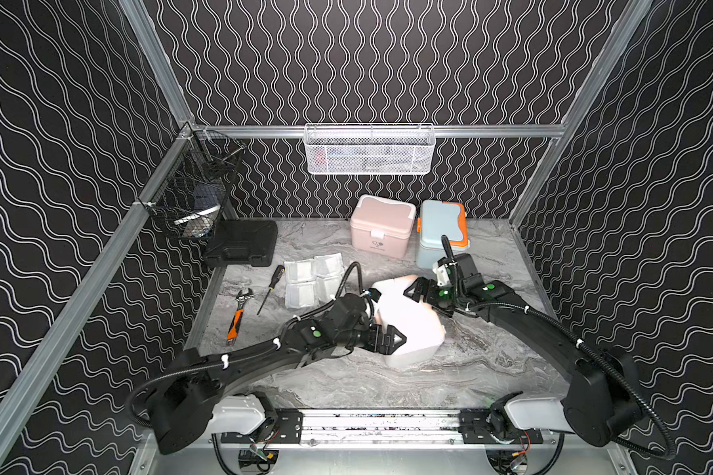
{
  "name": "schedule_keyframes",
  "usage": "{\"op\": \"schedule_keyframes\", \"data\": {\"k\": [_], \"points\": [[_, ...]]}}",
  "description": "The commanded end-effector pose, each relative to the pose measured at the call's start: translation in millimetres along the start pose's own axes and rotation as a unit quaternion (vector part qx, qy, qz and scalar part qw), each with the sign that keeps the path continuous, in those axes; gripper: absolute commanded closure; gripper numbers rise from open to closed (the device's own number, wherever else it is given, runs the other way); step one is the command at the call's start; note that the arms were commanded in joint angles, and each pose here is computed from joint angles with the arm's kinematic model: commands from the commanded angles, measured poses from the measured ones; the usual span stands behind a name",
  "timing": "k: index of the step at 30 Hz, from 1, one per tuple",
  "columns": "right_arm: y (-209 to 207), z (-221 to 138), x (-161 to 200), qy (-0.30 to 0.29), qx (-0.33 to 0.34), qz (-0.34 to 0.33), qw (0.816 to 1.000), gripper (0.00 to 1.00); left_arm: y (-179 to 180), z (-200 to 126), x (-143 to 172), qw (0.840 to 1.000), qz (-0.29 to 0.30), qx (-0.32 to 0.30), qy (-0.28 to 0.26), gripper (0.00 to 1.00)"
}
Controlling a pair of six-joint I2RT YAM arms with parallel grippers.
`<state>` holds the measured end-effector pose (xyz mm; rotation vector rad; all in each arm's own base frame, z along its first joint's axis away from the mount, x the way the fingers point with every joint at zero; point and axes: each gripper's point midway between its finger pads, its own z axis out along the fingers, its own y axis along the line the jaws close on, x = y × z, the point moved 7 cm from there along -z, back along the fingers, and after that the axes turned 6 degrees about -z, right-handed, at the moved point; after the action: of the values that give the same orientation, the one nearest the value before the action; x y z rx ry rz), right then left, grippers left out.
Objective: Open first aid kits and take out gauze
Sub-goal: Move the first aid kit to the center of the board, then open the fastener of the first aid kit.
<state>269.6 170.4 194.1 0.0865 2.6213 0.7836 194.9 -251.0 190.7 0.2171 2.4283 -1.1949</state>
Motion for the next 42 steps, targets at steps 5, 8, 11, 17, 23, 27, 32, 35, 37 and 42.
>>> {"op": "schedule_keyframes", "data": {"k": [5, 8, 11, 17, 23, 27, 32, 35, 37, 42], "points": [[-3.4, -9.1, 35.8, 0.055, 0.048, 0.010, 0.997, 0.05, 11.6, -34.3, -9.1, 0.997, -0.046, 0.028, -0.062, 0.01], [-3.8, -21.3, 32.4, 0.042, 0.072, -0.008, 0.997, 0.03, 17.7, -41.6, -10.7, 0.995, -0.069, 0.040, -0.066, 0.01], [1.3, -33.3, 26.2, 0.031, 0.083, -0.036, 0.995, 0.03, 25.3, -43.8, -13.5, 0.991, -0.094, 0.065, -0.067, 0.01], [31.5, -49.1, 24.3, 0.031, 0.065, -0.117, 0.991, 0.07, 37.9, -44.7, -27.3, 0.978, -0.132, 0.144, -0.076, 0.01], [61.8, -51.6, 31.7, 0.036, 0.062, -0.187, 0.980, 0.21, 47.2, -41.4, -43.6, 0.958, -0.155, 0.221, -0.092, 0.01], [76.1, -42.7, 41.1, 0.053, 0.062, -0.217, 0.973, 0.37, 52.4, -31.3, -49.5, 0.949, -0.165, 0.252, -0.088, 0.01], [79.5, -28.9, 50.8, 0.080, 0.073, -0.227, 0.968, 0.50, 54.0, -27.2, -54.9, 0.933, -0.177, 0.298, -0.094, 0.04], [74.1, -20.8, 54.6, 0.096, 0.092, -0.221, 0.966, 0.50, 48.8, -31.8, -56.0, 0.921, -0.178, 0.331, -0.098, 0.06], [69.2, -16.7, 55.9, 0.102, 0.108, -0.217, 0.965, 0.51, 48.0, -33.4, -55.5, 0.917, -0.185, 0.341, -0.098, 0.08], [59.7, -7.8, 57.7, 0.109, 0.139, -0.211, 0.961, 0.51, 39.8, -44.3, -53.9, 0.913, -0.178, 0.352, -0.104, 0.12]]}}
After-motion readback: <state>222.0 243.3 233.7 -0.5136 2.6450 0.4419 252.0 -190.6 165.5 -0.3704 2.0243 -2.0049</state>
